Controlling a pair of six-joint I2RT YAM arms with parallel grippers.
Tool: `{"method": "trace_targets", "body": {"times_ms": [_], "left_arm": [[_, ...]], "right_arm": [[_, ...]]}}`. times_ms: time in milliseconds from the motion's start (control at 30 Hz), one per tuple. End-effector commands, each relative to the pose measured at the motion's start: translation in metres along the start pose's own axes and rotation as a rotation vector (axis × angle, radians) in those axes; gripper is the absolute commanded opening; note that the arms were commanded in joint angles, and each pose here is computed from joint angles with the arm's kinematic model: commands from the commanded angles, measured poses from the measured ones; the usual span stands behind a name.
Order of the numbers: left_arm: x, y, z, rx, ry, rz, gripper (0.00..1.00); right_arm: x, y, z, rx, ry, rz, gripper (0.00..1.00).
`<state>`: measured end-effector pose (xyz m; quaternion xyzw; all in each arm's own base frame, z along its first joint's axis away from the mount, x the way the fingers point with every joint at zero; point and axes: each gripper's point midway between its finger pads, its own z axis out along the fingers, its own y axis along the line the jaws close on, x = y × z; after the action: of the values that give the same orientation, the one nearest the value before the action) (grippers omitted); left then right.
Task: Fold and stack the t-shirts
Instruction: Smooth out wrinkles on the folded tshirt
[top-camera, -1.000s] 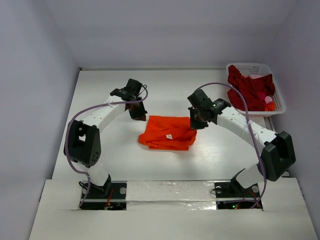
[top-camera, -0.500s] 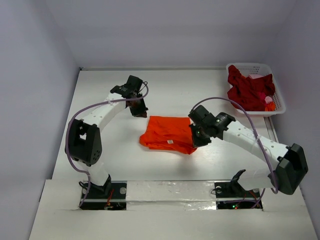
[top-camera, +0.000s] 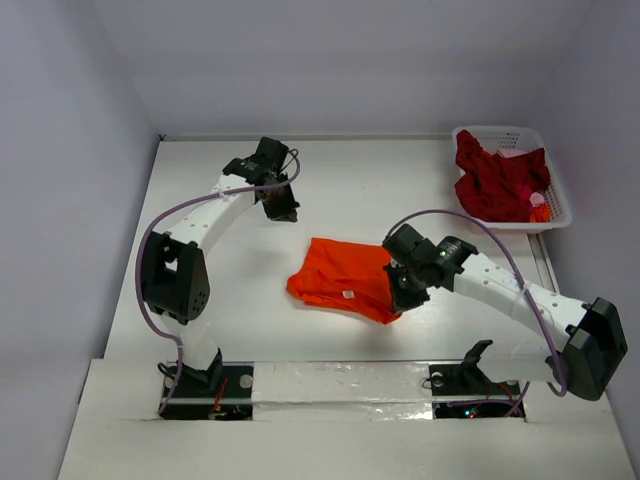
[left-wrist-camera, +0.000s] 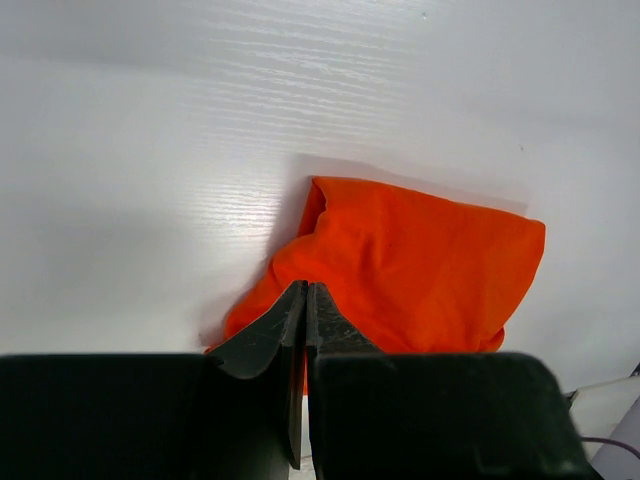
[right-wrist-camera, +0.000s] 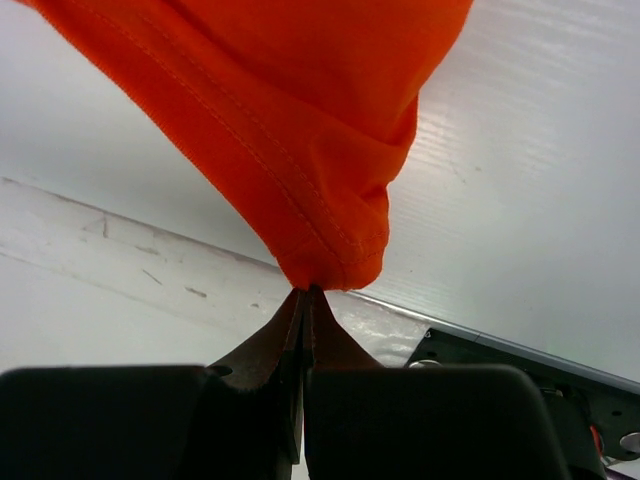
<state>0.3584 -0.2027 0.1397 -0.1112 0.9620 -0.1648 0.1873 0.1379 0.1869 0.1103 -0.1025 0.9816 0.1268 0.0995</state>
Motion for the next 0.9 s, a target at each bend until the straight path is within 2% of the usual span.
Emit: {"method": "trace_targets", "body": {"times_ms": [0, 367, 400, 467, 500, 533, 567, 633, 700, 800, 833, 867], "left_arm": [[-0.006, -0.003, -0.007, -0.004, -0.012, 0.016, 0.00], [-0.005, -0.001, -0.010, -0.009, -0.016, 0.021, 0.00], [-0.006, -0.001, -0.011, -0.008, -0.017, 0.022, 0.00], [-0.008, -0.003, -0.013, -0.004, -0.022, 0.024, 0.00], [-0.009, -0.004, -0.014, -0.003, -0.023, 0.026, 0.00], [-0.009, -0.004, -0.015, -0.003, -0.025, 0.026, 0.00], [-0.016, -0.005, -0.019, -0.001, -0.038, 0.024, 0.00], [-0.017, -0.005, -0.019, -0.001, -0.038, 0.024, 0.00], [-0.019, -0.007, -0.022, 0.001, -0.044, 0.024, 0.00], [-0.020, -0.008, -0.023, 0.004, -0.045, 0.024, 0.00], [-0.020, -0.009, -0.023, 0.007, -0.044, 0.023, 0.00], [-0.019, -0.009, -0.021, 0.007, -0.039, 0.023, 0.00]], "right_arm": [[0.021, 0.004, -0.001, -0.031, 0.077, -0.053, 0.00], [0.051, 0.006, 0.014, -0.053, 0.198, -0.058, 0.00], [0.054, 0.008, 0.014, -0.066, 0.210, -0.051, 0.06], [0.063, 0.007, 0.015, -0.072, 0.237, -0.048, 0.26], [0.068, 0.008, 0.015, -0.082, 0.254, -0.038, 0.43], [0.070, 0.008, 0.013, -0.088, 0.254, -0.032, 0.51], [0.078, 0.002, 0.005, -0.078, 0.244, -0.019, 0.66], [0.078, 0.001, 0.000, -0.071, 0.242, -0.014, 0.66], [0.071, -0.002, -0.011, -0.051, 0.193, -0.017, 0.61], [0.033, 0.004, -0.032, -0.026, 0.033, -0.021, 0.42], [0.023, 0.007, -0.035, -0.018, 0.002, -0.012, 0.27], [0.009, 0.014, -0.040, -0.023, -0.040, -0.010, 0.18]]}}
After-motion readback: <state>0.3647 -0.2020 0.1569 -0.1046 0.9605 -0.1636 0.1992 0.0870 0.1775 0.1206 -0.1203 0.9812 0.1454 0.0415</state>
